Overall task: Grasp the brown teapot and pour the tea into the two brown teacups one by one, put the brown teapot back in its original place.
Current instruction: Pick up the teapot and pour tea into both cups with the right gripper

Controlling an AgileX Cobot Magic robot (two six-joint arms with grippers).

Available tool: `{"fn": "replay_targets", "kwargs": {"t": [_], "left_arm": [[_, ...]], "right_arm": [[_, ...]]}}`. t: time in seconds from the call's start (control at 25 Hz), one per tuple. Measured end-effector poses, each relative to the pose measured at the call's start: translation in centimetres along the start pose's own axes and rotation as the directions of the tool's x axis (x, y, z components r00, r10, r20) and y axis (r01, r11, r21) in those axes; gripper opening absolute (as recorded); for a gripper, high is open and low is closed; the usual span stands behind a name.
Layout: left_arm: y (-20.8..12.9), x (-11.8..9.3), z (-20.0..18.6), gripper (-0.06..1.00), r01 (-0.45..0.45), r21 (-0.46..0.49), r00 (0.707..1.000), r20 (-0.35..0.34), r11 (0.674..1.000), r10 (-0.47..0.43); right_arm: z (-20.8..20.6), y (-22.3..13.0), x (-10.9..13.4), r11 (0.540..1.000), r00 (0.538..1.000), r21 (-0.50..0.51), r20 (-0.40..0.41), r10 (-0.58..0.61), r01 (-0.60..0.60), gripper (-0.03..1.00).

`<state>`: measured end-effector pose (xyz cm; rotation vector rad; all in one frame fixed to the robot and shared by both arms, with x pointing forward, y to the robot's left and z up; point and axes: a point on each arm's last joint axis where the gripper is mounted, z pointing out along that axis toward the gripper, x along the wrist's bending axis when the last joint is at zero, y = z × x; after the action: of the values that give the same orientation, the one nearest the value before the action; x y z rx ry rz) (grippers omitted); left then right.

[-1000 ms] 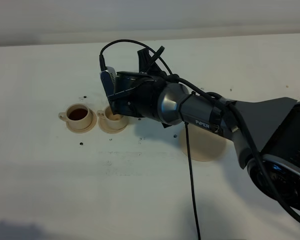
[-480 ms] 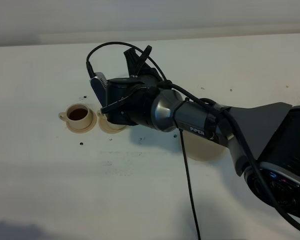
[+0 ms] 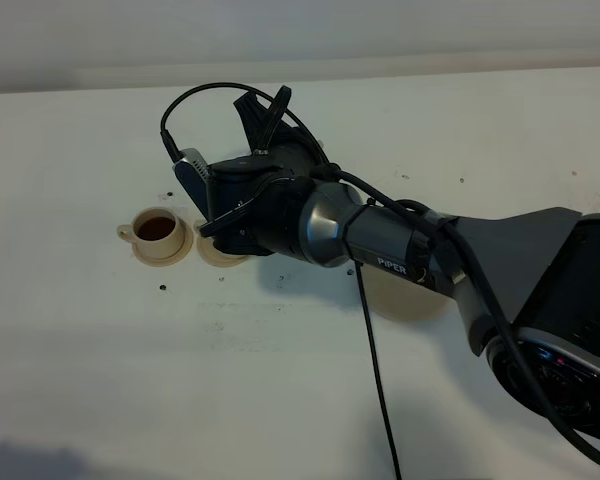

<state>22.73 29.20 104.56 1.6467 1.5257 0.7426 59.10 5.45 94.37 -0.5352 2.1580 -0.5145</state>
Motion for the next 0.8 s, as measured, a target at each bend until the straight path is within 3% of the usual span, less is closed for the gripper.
{"fn": "replay_targets", "kwargs": {"t": [0.36, 0.8], "left_arm": [[0.0, 0.0, 0.0, 0.51, 0.000, 0.000, 1.000, 0.000, 1.000, 0.000], [0.0, 0.0, 0.0, 0.51, 0.000, 0.000, 1.000, 0.000, 1.000, 0.000]], "right_arm": [[-1.0, 0.7, -0.6, 0.992, 0.988, 0.023, 0.089, -0.128, 0.127, 0.09], [-0.8, 0.4, -0.6, 0.986, 0.983, 0.048, 0.078, -0.164, 0.161, 0.09]]}}
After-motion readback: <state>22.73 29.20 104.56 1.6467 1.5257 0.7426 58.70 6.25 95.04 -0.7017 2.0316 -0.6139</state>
